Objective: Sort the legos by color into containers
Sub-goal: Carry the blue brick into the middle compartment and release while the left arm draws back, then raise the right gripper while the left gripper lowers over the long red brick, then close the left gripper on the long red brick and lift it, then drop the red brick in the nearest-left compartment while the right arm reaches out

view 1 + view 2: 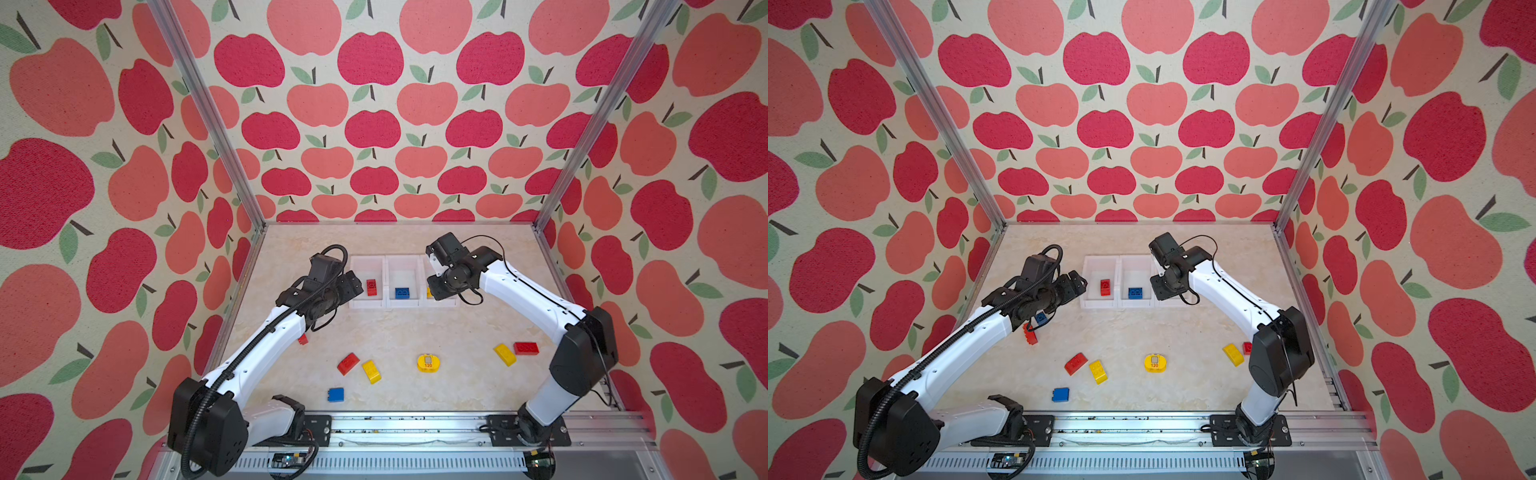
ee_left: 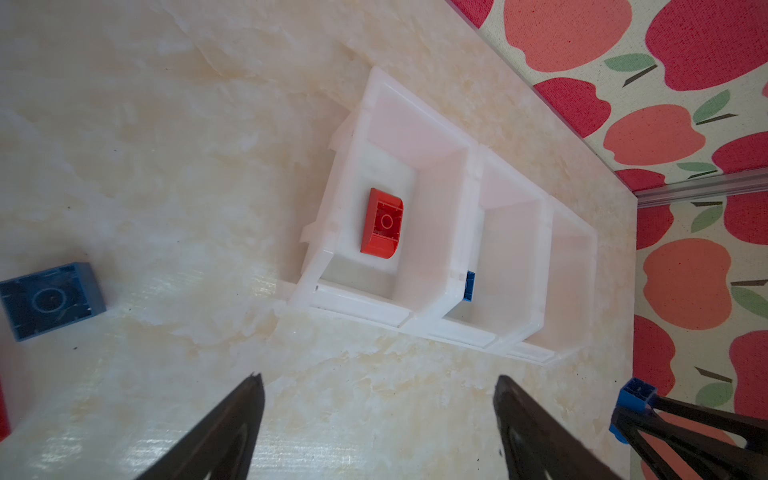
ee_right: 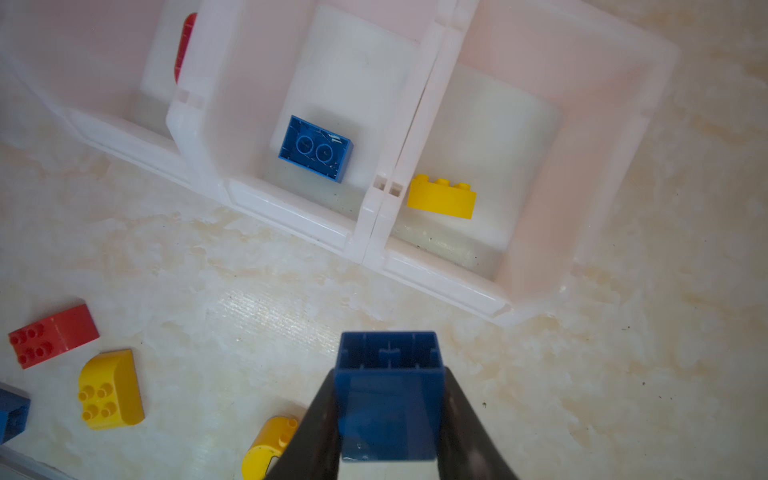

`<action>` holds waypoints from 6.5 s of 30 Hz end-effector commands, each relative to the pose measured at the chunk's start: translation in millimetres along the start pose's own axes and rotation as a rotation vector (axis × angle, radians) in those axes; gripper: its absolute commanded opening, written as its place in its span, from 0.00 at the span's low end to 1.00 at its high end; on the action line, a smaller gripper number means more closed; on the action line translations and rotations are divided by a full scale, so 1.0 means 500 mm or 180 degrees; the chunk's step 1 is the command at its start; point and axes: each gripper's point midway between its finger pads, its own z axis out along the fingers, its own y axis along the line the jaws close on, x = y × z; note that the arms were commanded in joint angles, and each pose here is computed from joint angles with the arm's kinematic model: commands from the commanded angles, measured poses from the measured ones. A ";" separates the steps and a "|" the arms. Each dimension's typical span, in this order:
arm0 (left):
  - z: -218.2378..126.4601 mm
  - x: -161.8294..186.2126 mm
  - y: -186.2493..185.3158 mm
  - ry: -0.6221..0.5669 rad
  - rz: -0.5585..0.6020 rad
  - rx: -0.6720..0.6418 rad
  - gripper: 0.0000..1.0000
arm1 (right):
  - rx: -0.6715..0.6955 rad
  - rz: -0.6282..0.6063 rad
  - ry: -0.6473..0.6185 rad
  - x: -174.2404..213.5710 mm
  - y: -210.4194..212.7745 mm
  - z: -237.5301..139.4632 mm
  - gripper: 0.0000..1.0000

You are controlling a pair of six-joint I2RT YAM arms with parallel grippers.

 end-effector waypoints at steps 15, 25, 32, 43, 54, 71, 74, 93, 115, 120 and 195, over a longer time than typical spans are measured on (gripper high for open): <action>-0.037 0.018 0.034 -0.0074 -0.0047 -0.0040 0.90 | -0.0246 -0.0109 -0.0048 -0.156 0.100 0.131 0.26; -0.059 0.022 0.048 -0.0117 -0.0063 -0.0063 0.90 | -0.0225 -0.0102 0.0124 -0.179 0.112 0.224 0.26; -0.066 0.025 0.058 -0.0118 -0.0082 -0.0075 0.90 | -0.0189 -0.0092 0.0247 -0.175 0.112 0.271 0.28; -0.069 0.024 0.080 -0.0119 -0.0145 -0.0157 0.91 | -0.0176 -0.0050 0.0292 -0.173 0.109 0.275 0.47; -0.083 0.031 0.142 -0.0047 -0.0253 -0.0584 0.89 | -0.0185 -0.0038 0.0259 -0.177 0.108 0.233 0.50; -0.124 0.050 0.281 0.0402 -0.0220 -0.1643 0.83 | -0.0447 0.0053 0.0199 -0.142 0.118 0.092 0.77; -0.122 0.049 0.294 0.0510 -0.0159 -0.1745 0.81 | -0.0506 0.0103 0.0213 -0.123 0.116 0.065 0.78; -0.039 0.054 0.372 0.0951 -0.0128 -0.1792 0.60 | -0.0533 0.0578 0.0216 0.010 0.032 -0.044 0.78; 0.032 0.086 0.432 0.1188 -0.0148 -0.1945 0.51 | -0.0455 0.0764 0.0201 0.059 -0.015 -0.064 0.78; 0.037 0.095 0.446 0.1189 -0.0173 -0.1975 0.49 | -0.0455 0.0786 0.0199 0.062 -0.017 -0.066 0.78; 0.159 -0.054 -0.060 0.0651 0.1620 -0.0971 0.17 | -0.0391 0.1103 0.0165 0.123 -0.039 -0.081 0.78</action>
